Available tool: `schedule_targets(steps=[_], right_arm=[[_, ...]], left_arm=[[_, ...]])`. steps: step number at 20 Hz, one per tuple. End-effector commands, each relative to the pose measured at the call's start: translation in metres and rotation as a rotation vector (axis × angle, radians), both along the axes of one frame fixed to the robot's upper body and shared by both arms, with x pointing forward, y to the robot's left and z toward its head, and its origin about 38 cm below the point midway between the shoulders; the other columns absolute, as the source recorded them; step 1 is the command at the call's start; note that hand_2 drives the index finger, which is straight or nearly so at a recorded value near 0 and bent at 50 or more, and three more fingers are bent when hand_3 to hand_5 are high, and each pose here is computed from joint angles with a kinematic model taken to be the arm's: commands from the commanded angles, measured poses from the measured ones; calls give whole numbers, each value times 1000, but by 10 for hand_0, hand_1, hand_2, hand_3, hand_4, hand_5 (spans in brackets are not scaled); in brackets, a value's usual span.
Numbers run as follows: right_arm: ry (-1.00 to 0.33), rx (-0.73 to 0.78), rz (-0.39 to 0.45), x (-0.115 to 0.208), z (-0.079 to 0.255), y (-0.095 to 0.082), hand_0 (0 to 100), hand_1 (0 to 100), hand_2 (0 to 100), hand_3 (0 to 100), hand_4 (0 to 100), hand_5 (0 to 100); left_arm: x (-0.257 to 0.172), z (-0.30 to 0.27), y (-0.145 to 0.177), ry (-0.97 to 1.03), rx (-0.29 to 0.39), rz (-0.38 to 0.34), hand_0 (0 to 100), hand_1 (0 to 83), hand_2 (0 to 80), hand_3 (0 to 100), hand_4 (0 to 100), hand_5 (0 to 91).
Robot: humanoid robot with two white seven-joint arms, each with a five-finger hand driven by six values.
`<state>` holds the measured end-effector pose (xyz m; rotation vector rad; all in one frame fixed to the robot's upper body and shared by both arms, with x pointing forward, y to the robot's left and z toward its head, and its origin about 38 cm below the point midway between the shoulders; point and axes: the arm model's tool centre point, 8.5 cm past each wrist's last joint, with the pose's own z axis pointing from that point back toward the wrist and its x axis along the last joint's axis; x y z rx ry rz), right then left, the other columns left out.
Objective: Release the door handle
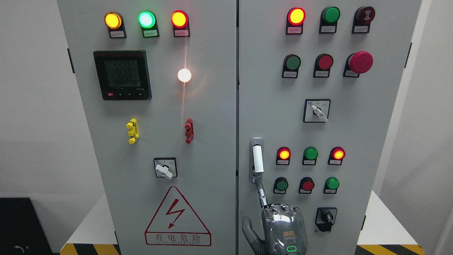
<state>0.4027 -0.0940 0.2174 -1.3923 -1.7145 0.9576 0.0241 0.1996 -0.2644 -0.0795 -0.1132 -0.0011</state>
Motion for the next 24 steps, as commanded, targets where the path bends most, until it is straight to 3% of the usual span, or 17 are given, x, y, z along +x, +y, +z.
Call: schedule_targets(steps=[1, 24], right_arm=[[-43, 14, 9, -6, 14, 1, 519, 312, 92, 1000, 1000, 1000], [-62, 18, 11, -8, 21, 1, 517, 312, 98, 1000, 1000, 1000]], left_arm=[[-13, 0, 0, 20, 0, 2, 120, 556, 0, 0, 0, 0], [-13, 0, 0, 20, 0, 2, 120, 556, 0, 0, 0, 0]])
